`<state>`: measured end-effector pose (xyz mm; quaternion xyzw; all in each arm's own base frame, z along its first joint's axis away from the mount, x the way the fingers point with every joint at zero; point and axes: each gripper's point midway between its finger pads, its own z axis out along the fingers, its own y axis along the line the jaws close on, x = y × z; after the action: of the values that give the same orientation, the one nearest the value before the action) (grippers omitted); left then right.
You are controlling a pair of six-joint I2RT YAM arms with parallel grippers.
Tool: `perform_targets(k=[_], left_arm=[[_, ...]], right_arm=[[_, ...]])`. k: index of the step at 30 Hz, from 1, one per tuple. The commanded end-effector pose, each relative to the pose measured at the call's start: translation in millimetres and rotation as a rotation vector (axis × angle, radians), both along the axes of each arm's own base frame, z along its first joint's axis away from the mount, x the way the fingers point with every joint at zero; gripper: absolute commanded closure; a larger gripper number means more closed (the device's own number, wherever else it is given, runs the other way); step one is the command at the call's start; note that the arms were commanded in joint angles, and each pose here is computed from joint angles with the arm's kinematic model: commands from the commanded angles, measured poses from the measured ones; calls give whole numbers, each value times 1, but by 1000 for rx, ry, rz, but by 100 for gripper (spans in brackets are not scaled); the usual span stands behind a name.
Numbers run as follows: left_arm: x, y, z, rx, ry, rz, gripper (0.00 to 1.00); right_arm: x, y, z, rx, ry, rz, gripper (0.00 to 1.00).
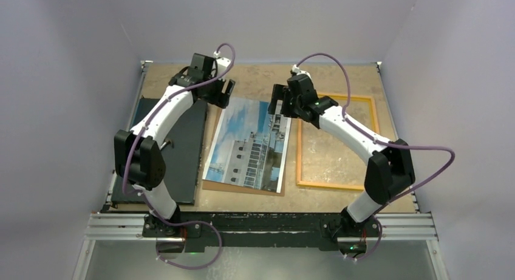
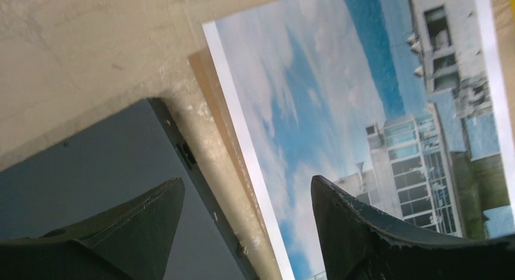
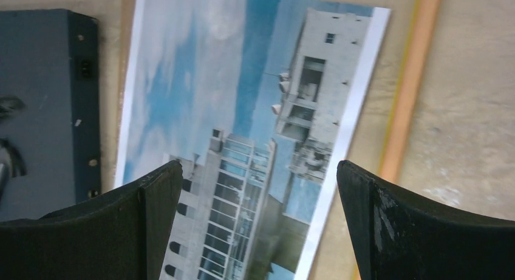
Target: Put the photo into the frame
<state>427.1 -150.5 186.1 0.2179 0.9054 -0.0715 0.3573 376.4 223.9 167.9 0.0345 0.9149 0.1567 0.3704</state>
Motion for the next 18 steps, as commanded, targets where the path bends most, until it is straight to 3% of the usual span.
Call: perform_targets(k=[1,12,18], left_arm=[[-20,11,-34,35,91,-6,25],[-46,29,-107,133,208,-16,52],[-59,25,-141,114,280,-33,58]], right_arm=[[7,29,-17,103,59,30,1],[5,27,-85,61,172,-54,5],[-6,16,-112,16,222,-88,6]])
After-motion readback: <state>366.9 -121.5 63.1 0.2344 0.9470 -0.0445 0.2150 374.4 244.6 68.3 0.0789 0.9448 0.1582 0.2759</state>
